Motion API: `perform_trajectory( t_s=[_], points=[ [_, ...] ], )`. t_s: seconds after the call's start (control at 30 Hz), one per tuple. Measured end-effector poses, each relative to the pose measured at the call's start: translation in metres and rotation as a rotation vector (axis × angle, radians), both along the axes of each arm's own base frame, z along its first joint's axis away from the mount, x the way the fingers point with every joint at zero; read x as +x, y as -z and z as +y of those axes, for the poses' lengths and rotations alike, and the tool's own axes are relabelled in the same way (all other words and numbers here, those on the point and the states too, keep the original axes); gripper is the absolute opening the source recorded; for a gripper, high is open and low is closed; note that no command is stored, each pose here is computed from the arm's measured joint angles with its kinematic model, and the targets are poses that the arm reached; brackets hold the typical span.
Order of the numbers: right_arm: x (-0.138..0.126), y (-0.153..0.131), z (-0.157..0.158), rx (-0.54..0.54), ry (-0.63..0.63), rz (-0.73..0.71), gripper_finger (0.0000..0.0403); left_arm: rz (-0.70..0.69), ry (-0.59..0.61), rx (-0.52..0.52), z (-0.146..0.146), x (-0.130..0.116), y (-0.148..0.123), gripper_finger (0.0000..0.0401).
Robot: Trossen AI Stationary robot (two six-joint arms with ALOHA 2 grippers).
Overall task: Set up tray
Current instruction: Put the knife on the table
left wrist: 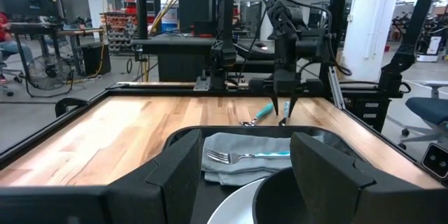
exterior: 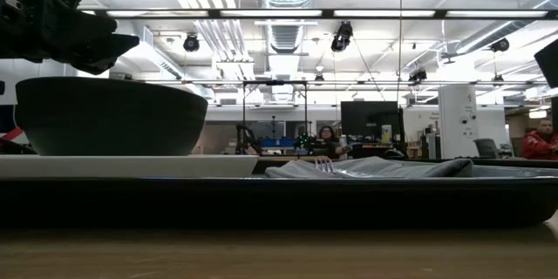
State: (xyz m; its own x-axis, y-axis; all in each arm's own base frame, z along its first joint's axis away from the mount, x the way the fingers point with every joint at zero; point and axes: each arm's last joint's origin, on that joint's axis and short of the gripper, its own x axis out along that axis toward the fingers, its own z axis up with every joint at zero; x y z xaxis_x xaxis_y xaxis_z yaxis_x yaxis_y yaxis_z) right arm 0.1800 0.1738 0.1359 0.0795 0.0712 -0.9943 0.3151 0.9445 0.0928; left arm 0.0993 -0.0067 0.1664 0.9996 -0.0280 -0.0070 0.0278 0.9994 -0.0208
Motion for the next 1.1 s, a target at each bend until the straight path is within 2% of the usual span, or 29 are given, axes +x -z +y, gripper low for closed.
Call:
perform_trajectory(
  t_s=[0.27,0.53,1.1],
  points=[
    [0.001,0.007,0.002,-0.011,-0.017,0.021,0.0109,0.0,0.0,0.0,0.0,0.0,0.0,0.0198],
    [0.001,0.005,0.003,0.037,0.021,0.04,0.0021,0.0,0.0,0.0,0.0,0.0,0.0,0.0198],
    [-0.008,-0.014,0.0,0.147,0.259,0.111,0.0013,0.0,0.0,0.0,0.0,0.0,0.0,0.0198]
  ],
)
